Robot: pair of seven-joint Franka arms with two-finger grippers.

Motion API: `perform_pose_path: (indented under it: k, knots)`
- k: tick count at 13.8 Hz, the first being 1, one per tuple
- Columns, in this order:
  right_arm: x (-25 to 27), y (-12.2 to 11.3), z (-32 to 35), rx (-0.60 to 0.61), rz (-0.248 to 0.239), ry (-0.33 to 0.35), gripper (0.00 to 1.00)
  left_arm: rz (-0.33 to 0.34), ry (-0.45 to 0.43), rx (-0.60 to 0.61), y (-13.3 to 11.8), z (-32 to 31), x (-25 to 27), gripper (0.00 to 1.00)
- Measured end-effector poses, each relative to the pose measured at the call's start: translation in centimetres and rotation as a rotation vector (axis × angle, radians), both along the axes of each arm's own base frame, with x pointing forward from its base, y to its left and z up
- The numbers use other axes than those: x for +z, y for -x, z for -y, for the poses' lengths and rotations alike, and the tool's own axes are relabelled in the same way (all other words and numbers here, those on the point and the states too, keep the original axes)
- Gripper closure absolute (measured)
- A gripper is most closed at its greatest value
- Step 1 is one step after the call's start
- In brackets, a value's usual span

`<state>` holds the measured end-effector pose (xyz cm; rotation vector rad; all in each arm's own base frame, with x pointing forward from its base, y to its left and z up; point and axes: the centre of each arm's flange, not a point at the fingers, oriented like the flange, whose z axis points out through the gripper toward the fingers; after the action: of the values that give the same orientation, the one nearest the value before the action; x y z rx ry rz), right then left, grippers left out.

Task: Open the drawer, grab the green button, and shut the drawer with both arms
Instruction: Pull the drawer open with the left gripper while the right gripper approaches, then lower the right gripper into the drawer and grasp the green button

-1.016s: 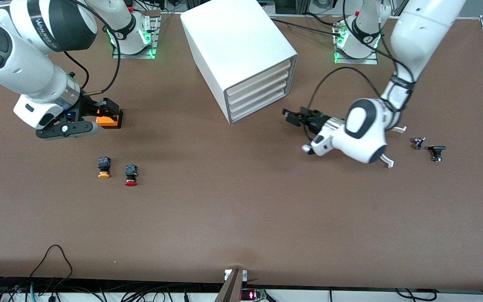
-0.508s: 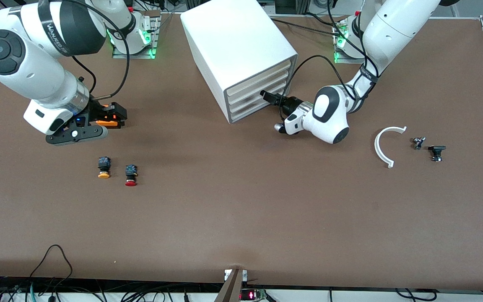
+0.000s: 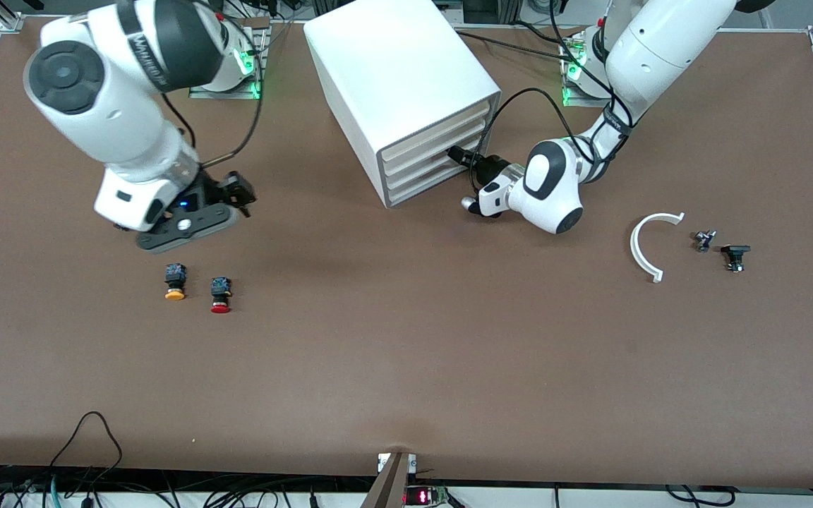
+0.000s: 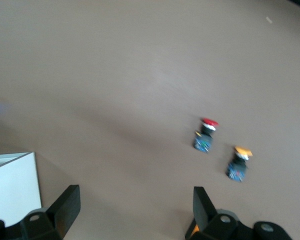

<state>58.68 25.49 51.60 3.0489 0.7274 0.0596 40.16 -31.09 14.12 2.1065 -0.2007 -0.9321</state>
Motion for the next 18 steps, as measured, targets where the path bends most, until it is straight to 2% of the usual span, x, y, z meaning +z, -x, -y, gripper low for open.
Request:
perform_pose_path:
  k: [2,3,4,7,9,10,12,14,15,17,18]
  knots:
    - [-0.4,0.1,-3.9,0.068,0.031,-0.018,0.0,0.029,0.033,-0.004,-0.1,0.2,0.2,0.67]
    - [-0.7,-0.1,-5.7,0.101,0.051,-0.03,0.0,0.043,0.039,0.012,-0.7,-0.1,0.3,0.7]
    - [-1.1,-0.3,-7.4,0.139,0.066,-0.039,0.0,0.06,0.038,0.04,-1.8,-1.3,0.4,0.7]
    - [-2.5,-0.2,-12.4,0.222,0.084,-0.054,0.0,0.15,0.022,0.184,-8.1,-8.6,1.6,0.73]
    - [-3.2,-0.4,-14.1,0.245,0.088,-0.059,0.0,0.18,0.014,0.242,-10.4,-11.5,2.3,0.76]
    - [-3.5,-0.6,-14.5,0.258,0.09,-0.06,0.0,0.189,0.004,0.255,-10.8,-11.8,2.4,0.7]
    - [-4.4,-0.6,-15.8,0.318,0.096,-0.061,0.0,0.23,-0.019,0.283,-11.8,-12.4,3.6,0.52]
    - [-6.2,0.5,-18.8,0.387,0.081,-0.056,0.0,0.334,-0.045,0.283,-13.7,-14.5,7.2,0.32]
    - [-7.5,1.1,-20.3,0.431,0.069,-0.05,0.0,0.425,-0.084,0.24,-14.9,-16.3,10.2,0.22]
    - [-10.6,1.9,-22.4,0.574,0.046,-0.034,0.0,0.647,-0.218,0.163,-17.5,-21.6,18.5,0.02]
    - [-12.2,2.0,-23.3,0.663,0.045,-0.031,0.0,0.756,-0.292,0.161,-18.3,-25.0,23.5,0.0]
